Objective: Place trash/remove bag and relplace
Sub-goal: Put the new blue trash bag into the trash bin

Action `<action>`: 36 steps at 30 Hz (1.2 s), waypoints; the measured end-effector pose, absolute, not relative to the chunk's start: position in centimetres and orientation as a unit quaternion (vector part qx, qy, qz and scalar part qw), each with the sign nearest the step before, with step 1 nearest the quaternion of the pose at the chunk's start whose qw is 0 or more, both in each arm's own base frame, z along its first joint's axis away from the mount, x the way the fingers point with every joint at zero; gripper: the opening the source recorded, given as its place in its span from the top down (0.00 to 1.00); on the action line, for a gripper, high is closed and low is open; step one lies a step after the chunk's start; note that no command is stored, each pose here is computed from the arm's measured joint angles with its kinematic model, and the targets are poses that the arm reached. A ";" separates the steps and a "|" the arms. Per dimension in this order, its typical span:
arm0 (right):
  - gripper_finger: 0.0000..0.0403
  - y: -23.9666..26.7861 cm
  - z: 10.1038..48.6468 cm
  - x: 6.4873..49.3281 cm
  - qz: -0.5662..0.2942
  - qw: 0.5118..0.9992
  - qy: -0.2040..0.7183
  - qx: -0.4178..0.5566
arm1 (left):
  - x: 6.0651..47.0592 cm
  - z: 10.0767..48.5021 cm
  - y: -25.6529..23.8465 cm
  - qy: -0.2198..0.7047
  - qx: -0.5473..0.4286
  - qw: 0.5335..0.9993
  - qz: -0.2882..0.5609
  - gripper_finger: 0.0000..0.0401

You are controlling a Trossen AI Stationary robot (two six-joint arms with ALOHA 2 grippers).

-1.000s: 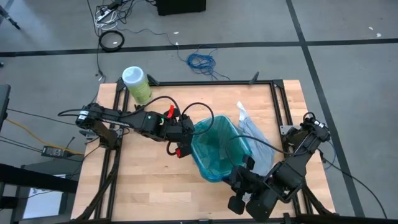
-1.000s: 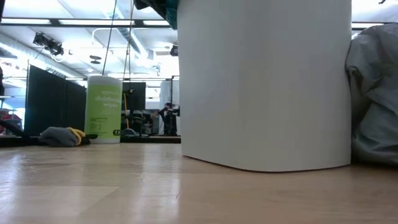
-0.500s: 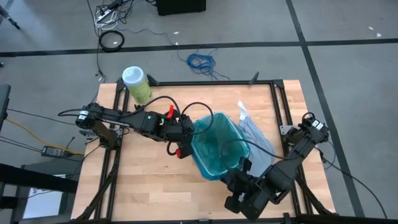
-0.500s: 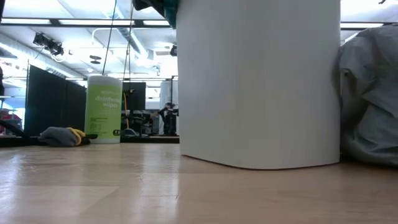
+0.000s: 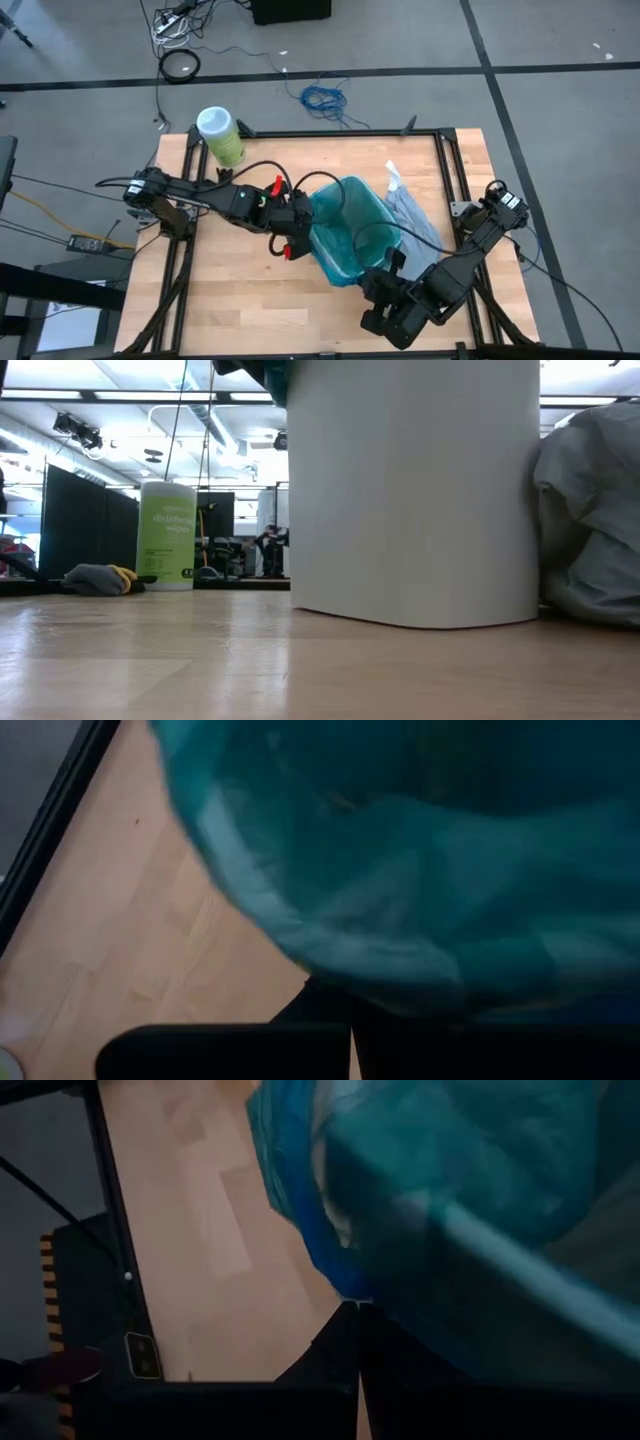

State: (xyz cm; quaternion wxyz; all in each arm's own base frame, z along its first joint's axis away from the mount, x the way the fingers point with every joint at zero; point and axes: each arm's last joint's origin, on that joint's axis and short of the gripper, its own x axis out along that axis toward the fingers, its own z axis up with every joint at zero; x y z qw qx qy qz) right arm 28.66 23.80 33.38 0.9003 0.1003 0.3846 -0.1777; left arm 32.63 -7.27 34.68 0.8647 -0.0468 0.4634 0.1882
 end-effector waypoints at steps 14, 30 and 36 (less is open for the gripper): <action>1.00 22.9 33.1 28.8 -0.196 0.890 0.403 0.085 | 33.3 33.6 -8.6 0.445 0.012 0.865 0.232 1.00; 1.00 22.4 33.0 29.1 -0.206 0.887 0.404 0.087 | 30.8 36.2 -9.1 0.462 0.126 0.844 0.242 1.00; 1.00 22.4 33.0 29.1 -0.206 0.887 0.405 0.086 | 30.3 35.8 -10.5 0.440 0.143 0.851 0.250 1.00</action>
